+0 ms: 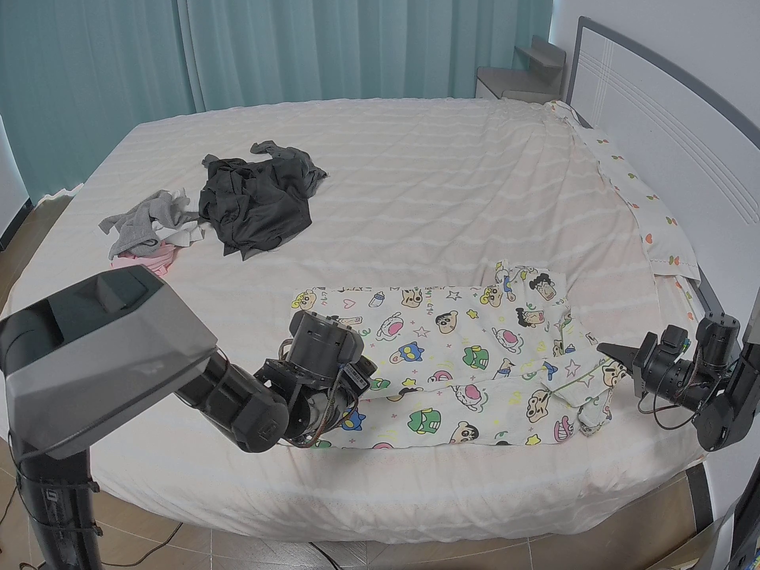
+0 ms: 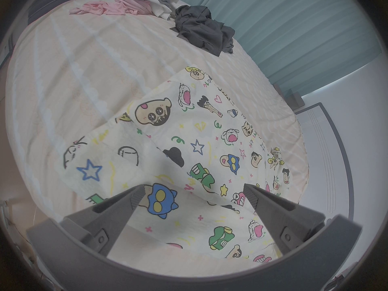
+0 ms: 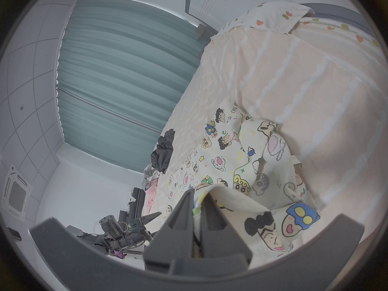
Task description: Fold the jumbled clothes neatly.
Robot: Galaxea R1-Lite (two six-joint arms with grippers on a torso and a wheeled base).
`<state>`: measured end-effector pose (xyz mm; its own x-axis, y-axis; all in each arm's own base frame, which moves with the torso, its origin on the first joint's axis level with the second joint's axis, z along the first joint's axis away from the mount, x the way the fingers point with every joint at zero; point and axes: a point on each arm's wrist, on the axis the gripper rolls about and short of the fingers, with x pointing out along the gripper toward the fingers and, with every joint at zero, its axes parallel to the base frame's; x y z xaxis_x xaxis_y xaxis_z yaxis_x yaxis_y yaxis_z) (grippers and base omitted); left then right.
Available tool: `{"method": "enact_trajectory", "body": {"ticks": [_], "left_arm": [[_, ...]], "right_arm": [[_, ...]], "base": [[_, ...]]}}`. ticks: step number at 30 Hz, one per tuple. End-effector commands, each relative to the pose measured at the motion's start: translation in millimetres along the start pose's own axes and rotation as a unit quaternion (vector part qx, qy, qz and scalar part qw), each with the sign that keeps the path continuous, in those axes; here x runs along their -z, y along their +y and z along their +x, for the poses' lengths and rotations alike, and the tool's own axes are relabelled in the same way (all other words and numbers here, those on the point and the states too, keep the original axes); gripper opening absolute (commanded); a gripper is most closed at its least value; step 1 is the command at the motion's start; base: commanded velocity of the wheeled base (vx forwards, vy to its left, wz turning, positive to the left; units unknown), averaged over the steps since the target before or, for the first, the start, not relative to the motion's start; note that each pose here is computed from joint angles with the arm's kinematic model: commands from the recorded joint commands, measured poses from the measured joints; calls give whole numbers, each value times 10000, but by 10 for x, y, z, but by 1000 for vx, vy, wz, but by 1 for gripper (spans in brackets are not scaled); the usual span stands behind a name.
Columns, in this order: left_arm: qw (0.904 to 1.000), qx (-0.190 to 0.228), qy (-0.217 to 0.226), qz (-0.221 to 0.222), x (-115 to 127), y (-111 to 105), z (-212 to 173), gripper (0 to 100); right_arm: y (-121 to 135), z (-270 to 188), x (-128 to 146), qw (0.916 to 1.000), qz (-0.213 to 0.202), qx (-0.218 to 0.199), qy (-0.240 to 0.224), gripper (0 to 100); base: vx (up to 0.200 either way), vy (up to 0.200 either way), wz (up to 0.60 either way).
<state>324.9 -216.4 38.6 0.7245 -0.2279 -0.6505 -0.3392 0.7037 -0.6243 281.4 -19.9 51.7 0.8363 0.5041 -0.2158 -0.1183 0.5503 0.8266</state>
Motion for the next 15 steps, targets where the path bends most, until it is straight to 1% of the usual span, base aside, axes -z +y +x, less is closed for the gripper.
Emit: {"method": "enact_trajectory", "body": {"ticks": [1,4,11,15], "left_arm": [[9999,-143,72,60,100,48,217,100],[9998,-171,83,67,122,58,288,100],[9999,-108,25,51,118,9,391,100],[9999,-96,-78,-22,43,6,477,100]], "right_arm": [[-49,9,44,9999,74,63,79,0],[-49,7,46,9999,74,63,79,0],[-47,7,57,9999,80,70,94,0],[-40,4,53,9999,71,61,86,0]], "base": [[0,0,0],[0,0,0],[0,0,0],[0,0,0]]}}
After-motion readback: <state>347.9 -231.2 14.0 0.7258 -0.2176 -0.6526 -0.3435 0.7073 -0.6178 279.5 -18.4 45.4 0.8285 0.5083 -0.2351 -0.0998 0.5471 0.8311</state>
